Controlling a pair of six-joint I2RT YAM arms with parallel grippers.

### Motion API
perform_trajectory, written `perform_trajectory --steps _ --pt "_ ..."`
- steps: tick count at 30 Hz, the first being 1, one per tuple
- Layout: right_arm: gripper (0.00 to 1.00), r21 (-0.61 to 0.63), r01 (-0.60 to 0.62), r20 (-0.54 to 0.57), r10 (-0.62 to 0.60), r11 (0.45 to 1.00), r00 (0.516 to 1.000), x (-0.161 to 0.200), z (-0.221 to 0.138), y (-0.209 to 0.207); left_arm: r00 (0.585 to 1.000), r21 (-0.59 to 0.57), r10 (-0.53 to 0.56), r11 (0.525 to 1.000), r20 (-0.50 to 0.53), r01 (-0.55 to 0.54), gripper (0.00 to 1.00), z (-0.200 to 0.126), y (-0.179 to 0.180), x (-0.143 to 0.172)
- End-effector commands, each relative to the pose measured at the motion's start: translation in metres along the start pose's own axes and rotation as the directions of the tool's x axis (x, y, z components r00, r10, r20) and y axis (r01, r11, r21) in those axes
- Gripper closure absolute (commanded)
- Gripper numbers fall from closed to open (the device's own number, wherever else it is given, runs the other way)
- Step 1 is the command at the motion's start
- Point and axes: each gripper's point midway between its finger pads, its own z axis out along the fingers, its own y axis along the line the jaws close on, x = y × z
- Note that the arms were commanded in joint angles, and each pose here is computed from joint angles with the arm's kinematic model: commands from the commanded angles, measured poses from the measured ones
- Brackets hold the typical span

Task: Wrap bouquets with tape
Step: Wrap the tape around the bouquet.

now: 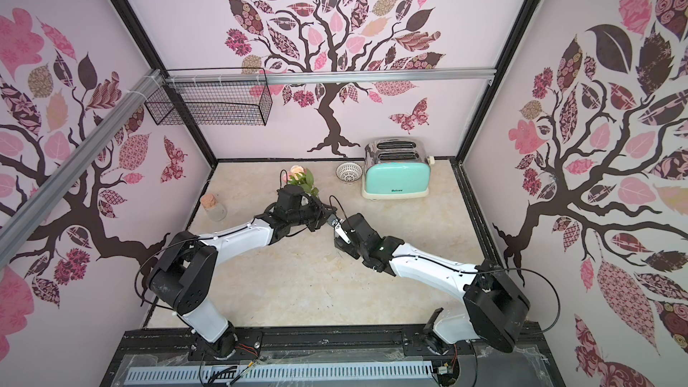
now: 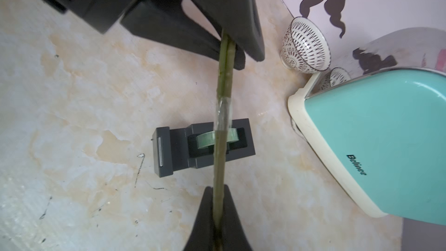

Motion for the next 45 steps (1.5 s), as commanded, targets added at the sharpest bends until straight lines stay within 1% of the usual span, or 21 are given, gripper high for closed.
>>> perform_trajectory --steps 1,3,6,7,8,9,10,13,14,16,17,19,21,24,27,30,36,38,40,43,45 --pt "1.00 0.109 0.070 0.070 -0.078 0.992 0.995 -0.019 -0.014 -0.013 1.000 0.015 -0.003 1.000 -0.026 0.004 0.94 0.009 -0.008 0.001" --pt "1.00 0.126 0.074 0.077 -0.084 0.989 0.994 -0.019 -0.015 -0.012 1.000 0.017 -0.007 1.000 -0.028 0.007 1.00 0.010 -0.006 0.001" --pt "1.00 0.122 0.039 0.084 -0.049 0.992 0.995 -0.020 -0.017 -0.013 1.000 0.019 -0.009 1.000 -0.025 0.009 1.00 0.011 -0.003 0.001" --pt "0.97 0.122 0.018 0.085 -0.028 0.992 0.996 -0.020 -0.017 -0.013 1.000 0.023 -0.009 1.000 -0.025 0.009 1.00 0.011 -0.003 0.001" --pt "0.91 0.116 0.005 0.086 -0.015 0.993 0.996 -0.019 -0.017 -0.013 1.000 0.025 -0.008 1.000 -0.026 0.009 1.00 0.011 -0.003 0.001" --pt "0.81 0.100 -0.013 0.086 0.004 0.995 0.996 -0.019 -0.017 -0.010 1.000 0.033 -0.004 0.999 -0.024 0.004 1.00 0.011 -0.005 0.002" --pt "0.73 0.081 -0.036 0.086 0.029 0.996 0.996 -0.019 -0.018 -0.008 1.000 0.034 0.000 0.999 -0.022 0.001 1.00 0.011 -0.004 0.001" --pt "0.58 0.009 -0.109 0.092 0.107 0.994 0.990 -0.021 -0.020 0.001 1.000 0.049 0.012 0.999 -0.020 -0.011 1.00 0.011 -0.008 0.001" --pt "0.52 -0.035 -0.141 0.094 0.144 0.989 0.985 -0.022 -0.021 0.005 1.000 0.051 0.017 0.999 -0.019 -0.016 1.00 0.011 -0.008 0.001" --pt "0.45 -0.134 -0.214 0.091 0.227 0.968 0.970 -0.027 -0.024 0.012 0.999 0.055 0.025 0.998 -0.021 -0.024 1.00 0.010 -0.010 0.001" --pt "0.40 -0.183 -0.263 0.087 0.282 0.947 0.956 -0.029 -0.026 0.013 0.999 0.056 0.030 0.998 -0.019 -0.029 1.00 0.010 -0.010 0.001" --pt "0.38 -0.307 -0.349 0.065 0.386 0.885 0.920 -0.035 -0.031 0.014 0.999 0.065 0.043 0.997 -0.013 -0.042 1.00 0.008 -0.013 0.001" --pt "0.36 -0.430 -0.437 0.020 0.493 0.790 0.870 -0.038 -0.035 0.011 0.999 0.070 0.053 0.996 -0.009 -0.052 1.00 0.007 -0.014 0.001" --pt "0.36 -0.553 -0.526 -0.068 0.595 0.646 0.801 -0.038 -0.039 0.005 0.998 0.089 0.069 0.994 0.005 -0.070 1.00 0.005 -0.017 0.000" --pt "0.36 -0.639 -0.592 -0.167 0.663 0.491 0.730 -0.037 -0.041 0.003 0.997 0.103 0.075 0.992 0.005 -0.075 1.00 0.005 -0.019 0.001" --pt "0.36 -0.676 -0.626 -0.230 0.696 0.389 0.681 -0.034 -0.039 0.002 0.997 0.108 0.082 0.991 0.005 -0.082 1.00 0.004 -0.021 0.002" --pt "0.41 -0.717 -0.643 -0.320 0.691 0.270 0.647 -0.035 -0.034 0.011 0.996 0.112 0.085 0.990 0.008 -0.085 1.00 0.003 -0.022 0.002" --pt "0.49 -0.709 -0.660 -0.351 0.687 0.249 0.637 -0.032 -0.030 0.013 0.996 0.117 0.090 0.989 0.010 -0.090 1.00 0.002 -0.024 0.002" --pt "0.54 -0.694 -0.680 -0.372 0.689 0.239 0.622 -0.028 -0.025 0.012 0.996 0.118 0.094 0.989 0.011 -0.095 1.00 0.002 -0.025 0.002" --pt "0.54 -0.683 -0.696 -0.373 0.714 0.222 0.593 -0.025 -0.023 0.004 0.995 0.118 0.096 0.988 0.009 -0.096 1.00 0.002 -0.025 0.002" --pt "0.52 -0.676 -0.709 -0.372 0.739 0.199 0.562 -0.021 -0.022 -0.003 0.995 0.116 0.097 0.988 0.008 -0.098 1.00 0.002 -0.024 0.002"
